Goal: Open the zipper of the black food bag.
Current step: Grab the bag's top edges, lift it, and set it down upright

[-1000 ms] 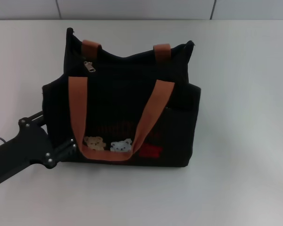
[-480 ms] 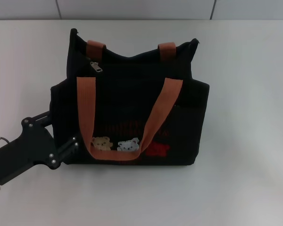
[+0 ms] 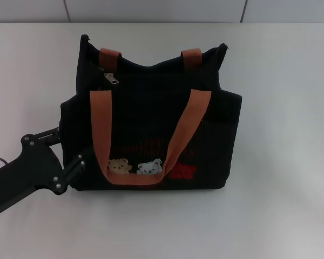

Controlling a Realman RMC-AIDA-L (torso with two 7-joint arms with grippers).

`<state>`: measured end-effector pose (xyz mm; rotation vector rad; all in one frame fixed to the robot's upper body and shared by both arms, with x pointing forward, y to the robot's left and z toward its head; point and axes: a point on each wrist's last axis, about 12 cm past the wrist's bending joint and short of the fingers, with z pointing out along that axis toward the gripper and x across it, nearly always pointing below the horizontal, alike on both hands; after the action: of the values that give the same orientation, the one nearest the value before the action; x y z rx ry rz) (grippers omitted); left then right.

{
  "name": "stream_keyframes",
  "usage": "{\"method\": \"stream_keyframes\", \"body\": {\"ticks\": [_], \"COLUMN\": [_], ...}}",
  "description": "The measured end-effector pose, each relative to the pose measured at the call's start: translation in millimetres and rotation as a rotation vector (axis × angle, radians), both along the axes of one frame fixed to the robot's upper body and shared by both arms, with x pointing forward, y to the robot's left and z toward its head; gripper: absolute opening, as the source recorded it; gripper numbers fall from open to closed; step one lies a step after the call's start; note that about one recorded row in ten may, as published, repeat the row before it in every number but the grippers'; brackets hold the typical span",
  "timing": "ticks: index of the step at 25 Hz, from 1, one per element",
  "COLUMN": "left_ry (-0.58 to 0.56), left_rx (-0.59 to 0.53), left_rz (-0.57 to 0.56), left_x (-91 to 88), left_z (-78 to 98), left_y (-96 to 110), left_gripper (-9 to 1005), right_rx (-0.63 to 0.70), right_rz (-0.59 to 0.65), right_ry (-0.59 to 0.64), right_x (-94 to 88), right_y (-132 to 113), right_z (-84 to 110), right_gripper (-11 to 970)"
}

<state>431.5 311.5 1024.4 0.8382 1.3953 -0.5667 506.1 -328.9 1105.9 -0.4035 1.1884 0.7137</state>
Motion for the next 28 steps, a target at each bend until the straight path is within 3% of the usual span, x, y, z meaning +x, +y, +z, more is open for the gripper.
{"method": "stream_keyframes", "body": {"ticks": [10, 28], "left_ry": [-0.005, -0.022], "left_rx": [-0.008, -0.03], "left_rz": [-0.003, -0.004], "left_x": [0.0, -2.8], "left_z": [1.6, 5.3], "left_y": [0.5, 3.4], "left_gripper": [290, 152], "right_rx": [0.001, 0.001], "right_rz": [-0.003, -0.001], "right_ry": [-0.001, 0.0], "right_x": [-0.1, -0.7], "right_y": [-0.5, -0.5], "right_z": [0.1, -0.2], "right_gripper": [733, 732]}}
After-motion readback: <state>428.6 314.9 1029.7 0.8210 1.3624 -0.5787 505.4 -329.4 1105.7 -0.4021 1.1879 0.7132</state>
